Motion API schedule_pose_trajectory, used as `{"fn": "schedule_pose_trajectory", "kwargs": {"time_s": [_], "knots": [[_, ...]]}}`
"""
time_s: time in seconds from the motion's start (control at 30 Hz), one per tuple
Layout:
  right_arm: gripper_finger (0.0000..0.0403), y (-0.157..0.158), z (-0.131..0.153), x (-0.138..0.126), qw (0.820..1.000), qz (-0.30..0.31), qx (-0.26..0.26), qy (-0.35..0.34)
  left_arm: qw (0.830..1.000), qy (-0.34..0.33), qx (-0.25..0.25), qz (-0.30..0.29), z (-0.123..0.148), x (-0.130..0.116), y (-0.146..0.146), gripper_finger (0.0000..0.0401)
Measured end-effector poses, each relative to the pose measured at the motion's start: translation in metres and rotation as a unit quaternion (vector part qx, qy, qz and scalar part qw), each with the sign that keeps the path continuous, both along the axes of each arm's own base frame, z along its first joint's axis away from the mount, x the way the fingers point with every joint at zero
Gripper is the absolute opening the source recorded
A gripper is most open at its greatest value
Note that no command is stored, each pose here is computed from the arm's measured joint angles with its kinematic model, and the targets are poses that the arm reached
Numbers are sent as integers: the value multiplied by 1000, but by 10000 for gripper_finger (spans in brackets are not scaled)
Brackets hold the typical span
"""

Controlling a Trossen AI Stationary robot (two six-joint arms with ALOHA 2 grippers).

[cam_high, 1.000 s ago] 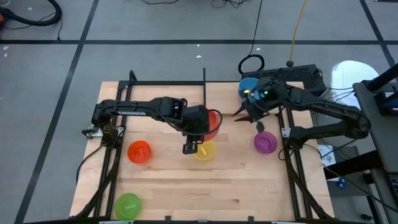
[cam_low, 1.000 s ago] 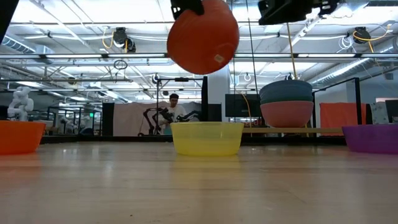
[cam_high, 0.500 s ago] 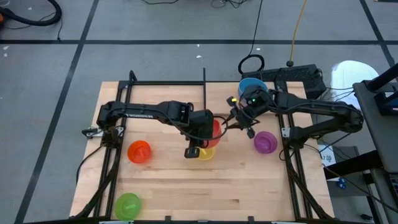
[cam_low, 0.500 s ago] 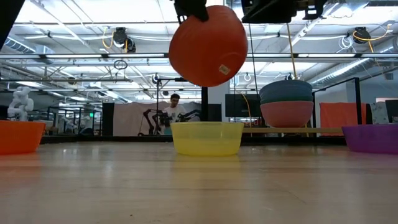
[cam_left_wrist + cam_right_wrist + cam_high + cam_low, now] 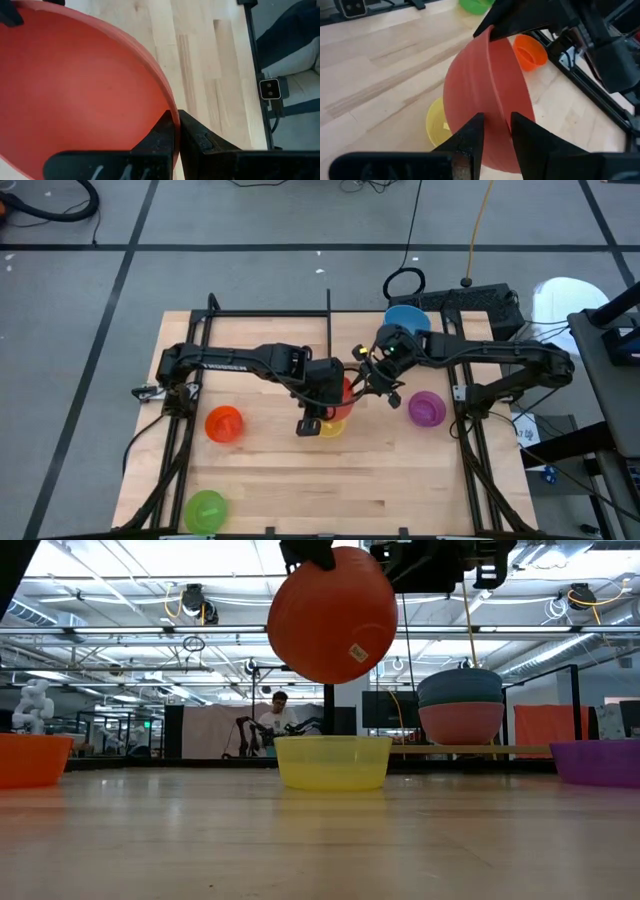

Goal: Place and stack bowls onto a shelf
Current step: Stack the orange bowl on top of the blue bowl on the shelf

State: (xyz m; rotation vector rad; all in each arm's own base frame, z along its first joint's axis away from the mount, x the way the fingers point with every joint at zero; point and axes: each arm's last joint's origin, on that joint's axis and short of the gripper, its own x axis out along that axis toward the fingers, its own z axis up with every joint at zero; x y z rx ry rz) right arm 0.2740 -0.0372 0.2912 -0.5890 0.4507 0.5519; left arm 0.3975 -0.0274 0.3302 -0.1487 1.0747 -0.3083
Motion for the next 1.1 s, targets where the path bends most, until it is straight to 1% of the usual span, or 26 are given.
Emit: {"fn": "schedule_pose_trajectory", "kwargs": {"time_s": [0.17,0.4,0.5,0.63,0.73,0.8,0.87,0.97,1.1], "knots": [[89,5,-6,3,998,40,36,16,1000,-3,-2,-9,0,0,-1,8],[84,7,-15,8,997,53,48,33,1000,-3,2,-9,0,0,-1,8],[64,7,-18,10,997,55,47,38,1000,-2,7,-7,0,0,0,8],[17,7,-22,11,997,58,40,45,1000,0,11,-4,-1,0,1,8],[9,7,-23,11,997,61,23,45,1000,-2,19,-3,-1,0,2,8],[7,7,-23,11,997,63,20,43,1000,-4,26,-2,0,0,2,19],[3,7,-24,10,997,62,21,50,999,-15,32,5,2,0,3,39],[1,7,-24,11,997,58,20,47,999,-25,29,21,5,2,4,67],[1,7,-24,10,997,57,20,52,999,-33,21,33,5,5,7,90]]}}
